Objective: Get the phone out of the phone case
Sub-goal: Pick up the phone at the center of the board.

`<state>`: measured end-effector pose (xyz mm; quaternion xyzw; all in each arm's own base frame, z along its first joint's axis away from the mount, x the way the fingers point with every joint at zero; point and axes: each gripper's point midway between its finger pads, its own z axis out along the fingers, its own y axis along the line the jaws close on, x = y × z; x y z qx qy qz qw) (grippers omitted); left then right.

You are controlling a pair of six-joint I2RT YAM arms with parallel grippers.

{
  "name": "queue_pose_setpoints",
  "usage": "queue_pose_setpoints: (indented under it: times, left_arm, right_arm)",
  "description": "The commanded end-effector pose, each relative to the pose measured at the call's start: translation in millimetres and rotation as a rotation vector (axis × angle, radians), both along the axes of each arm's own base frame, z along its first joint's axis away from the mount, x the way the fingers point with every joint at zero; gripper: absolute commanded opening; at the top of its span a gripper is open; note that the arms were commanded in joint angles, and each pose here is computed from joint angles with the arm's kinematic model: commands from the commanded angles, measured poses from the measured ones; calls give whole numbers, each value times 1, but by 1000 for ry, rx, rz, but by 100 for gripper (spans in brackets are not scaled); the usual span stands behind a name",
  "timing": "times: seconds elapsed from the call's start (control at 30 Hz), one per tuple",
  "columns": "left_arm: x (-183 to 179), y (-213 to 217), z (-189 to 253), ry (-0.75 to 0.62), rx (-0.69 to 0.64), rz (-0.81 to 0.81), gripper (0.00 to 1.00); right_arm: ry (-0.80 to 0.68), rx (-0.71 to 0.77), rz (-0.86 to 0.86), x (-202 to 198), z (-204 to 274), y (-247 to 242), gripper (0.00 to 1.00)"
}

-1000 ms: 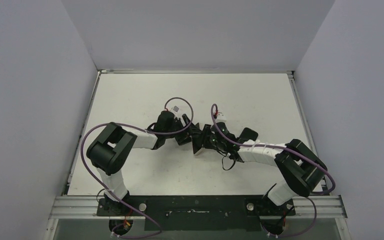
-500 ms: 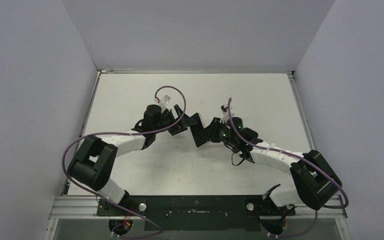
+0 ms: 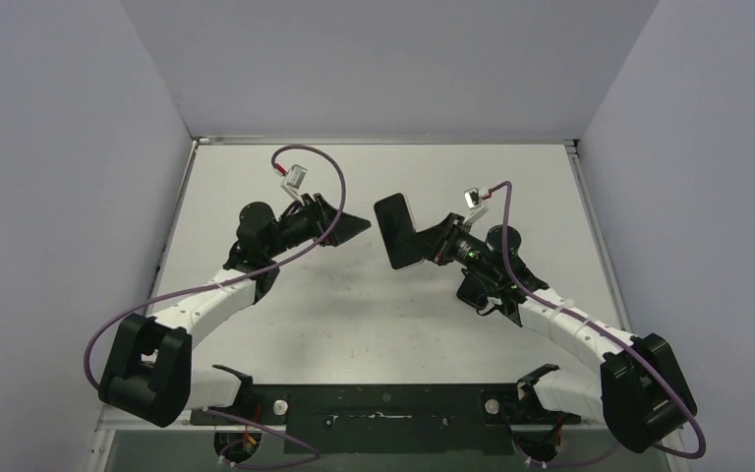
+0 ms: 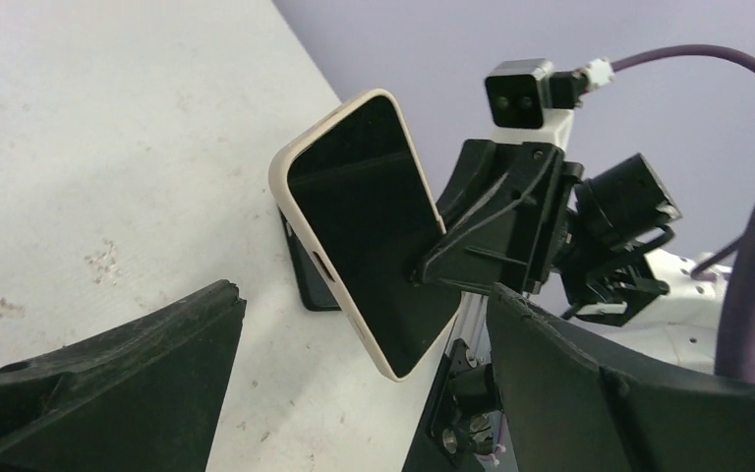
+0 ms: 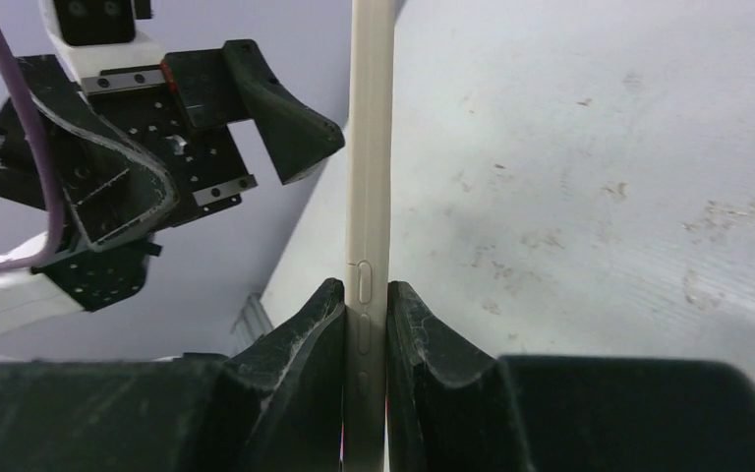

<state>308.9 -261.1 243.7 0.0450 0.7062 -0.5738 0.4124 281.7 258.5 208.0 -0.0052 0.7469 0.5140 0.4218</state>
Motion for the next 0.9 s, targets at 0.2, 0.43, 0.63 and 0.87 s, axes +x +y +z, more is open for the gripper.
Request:
queue_pose_setpoints:
  times: [0.2, 0.43, 0.63, 0.87]
  left_arm:
    - [-29, -10, 69, -188, -150, -123, 87]
    - [-44, -26, 89, -175, -262, -199, 76]
    - [-42, -30, 93, -140, -290, -213, 55]
    - [-54, -38, 103, -142, -340, -265, 29]
  right_arm:
    - [-274, 366, 254, -34, 115, 17, 0]
    - [-303, 407, 331, -47, 127, 27, 0]
    - [-311, 393, 372, -55, 128, 34, 0]
    - [-320, 385, 393, -56, 128, 38, 0]
